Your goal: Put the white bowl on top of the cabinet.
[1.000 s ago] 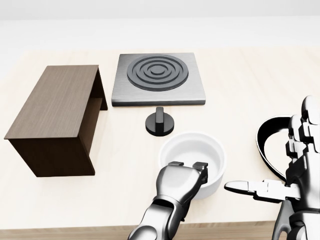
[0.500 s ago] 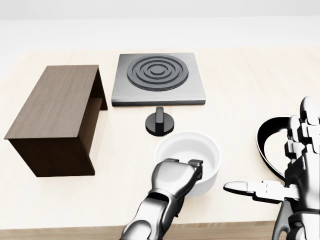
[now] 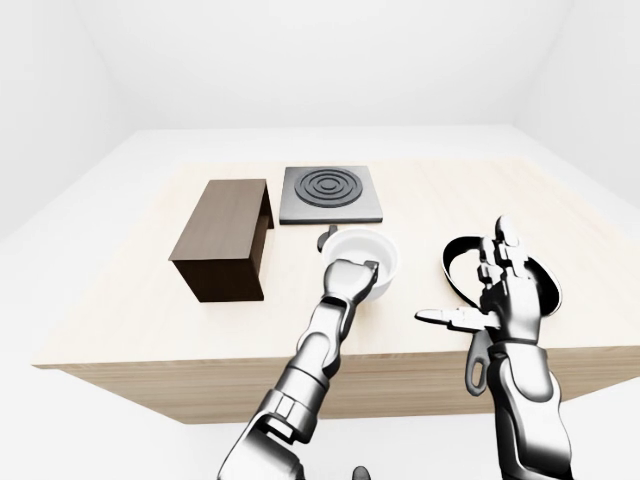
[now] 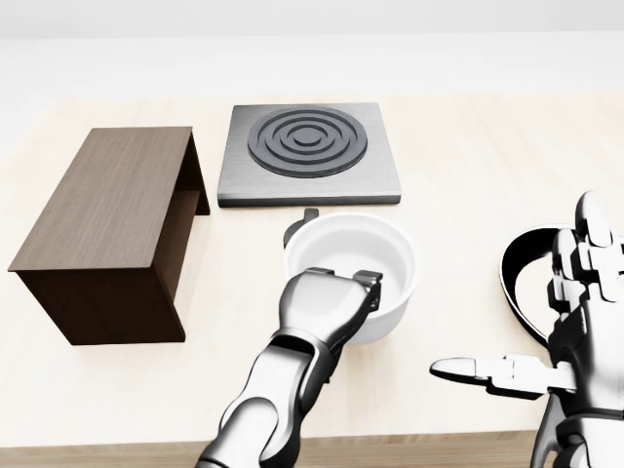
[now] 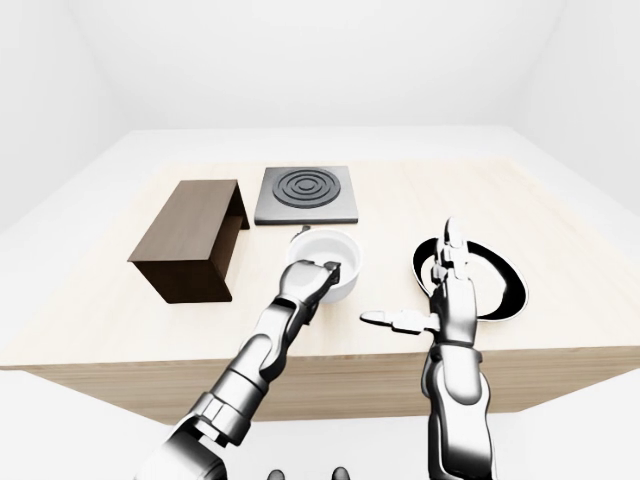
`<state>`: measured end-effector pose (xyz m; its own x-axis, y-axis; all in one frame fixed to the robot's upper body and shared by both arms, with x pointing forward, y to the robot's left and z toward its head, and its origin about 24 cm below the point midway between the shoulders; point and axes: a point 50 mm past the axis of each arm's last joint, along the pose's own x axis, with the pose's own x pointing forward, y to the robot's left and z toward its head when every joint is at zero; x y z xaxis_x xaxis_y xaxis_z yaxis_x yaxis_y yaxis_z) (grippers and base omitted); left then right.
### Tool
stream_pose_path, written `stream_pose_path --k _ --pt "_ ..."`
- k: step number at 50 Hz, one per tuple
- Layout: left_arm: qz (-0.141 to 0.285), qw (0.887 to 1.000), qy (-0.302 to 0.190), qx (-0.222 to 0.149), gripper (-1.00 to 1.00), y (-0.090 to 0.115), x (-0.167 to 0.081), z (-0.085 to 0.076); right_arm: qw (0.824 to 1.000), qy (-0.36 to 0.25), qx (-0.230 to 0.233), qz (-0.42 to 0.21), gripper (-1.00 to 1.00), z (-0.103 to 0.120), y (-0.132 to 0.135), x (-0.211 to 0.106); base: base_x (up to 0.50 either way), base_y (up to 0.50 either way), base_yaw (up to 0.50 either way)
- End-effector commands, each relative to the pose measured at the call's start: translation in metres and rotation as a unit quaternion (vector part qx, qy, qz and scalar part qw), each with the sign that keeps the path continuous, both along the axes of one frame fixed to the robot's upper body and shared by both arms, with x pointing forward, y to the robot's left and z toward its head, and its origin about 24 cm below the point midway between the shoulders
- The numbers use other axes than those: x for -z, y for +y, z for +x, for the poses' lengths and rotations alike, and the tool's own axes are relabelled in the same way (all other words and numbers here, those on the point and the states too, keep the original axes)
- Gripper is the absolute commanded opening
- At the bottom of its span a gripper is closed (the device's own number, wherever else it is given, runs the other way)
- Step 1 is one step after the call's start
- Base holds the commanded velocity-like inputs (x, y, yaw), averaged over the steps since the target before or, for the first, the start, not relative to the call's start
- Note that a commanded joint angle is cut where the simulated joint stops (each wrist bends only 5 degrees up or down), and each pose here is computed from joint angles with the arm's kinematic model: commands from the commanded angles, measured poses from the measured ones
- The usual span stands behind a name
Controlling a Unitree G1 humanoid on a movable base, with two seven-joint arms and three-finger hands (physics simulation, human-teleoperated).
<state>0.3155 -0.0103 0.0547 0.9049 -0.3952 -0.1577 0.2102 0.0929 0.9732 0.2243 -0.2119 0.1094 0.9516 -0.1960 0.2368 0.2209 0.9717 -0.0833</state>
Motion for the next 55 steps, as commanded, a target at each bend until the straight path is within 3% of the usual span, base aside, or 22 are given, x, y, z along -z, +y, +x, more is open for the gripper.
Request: stream_pose_path --k 1,10,28,55 --pt "0.010 0.998 -0.057 -0.002 -1.00 0.003 -0.033 0.005 1.000 0.006 -0.003 -0.002 1.00 -0.001 0.002 0.002 0.00 0.00 0.00" --pt "0.054 0.995 -0.078 -0.016 -1.00 0.015 -0.058 0.009 1.000 0.010 -0.005 -0.003 1.00 -0.001 0.004 0.004 0.00 0.00 0.00" --pt "0.096 0.990 -0.093 -0.045 -1.00 0.029 -0.097 0.026 1.000 0.024 -0.010 -0.006 1.00 -0.001 0.009 0.010 0.00 0.00 0.00" --pt "0.153 0.975 -0.121 -0.109 -1.00 0.051 -0.142 0.021 0.999 0.030 -0.015 -0.008 1.00 -0.002 0.013 0.013 0.00 0.00 0.00"
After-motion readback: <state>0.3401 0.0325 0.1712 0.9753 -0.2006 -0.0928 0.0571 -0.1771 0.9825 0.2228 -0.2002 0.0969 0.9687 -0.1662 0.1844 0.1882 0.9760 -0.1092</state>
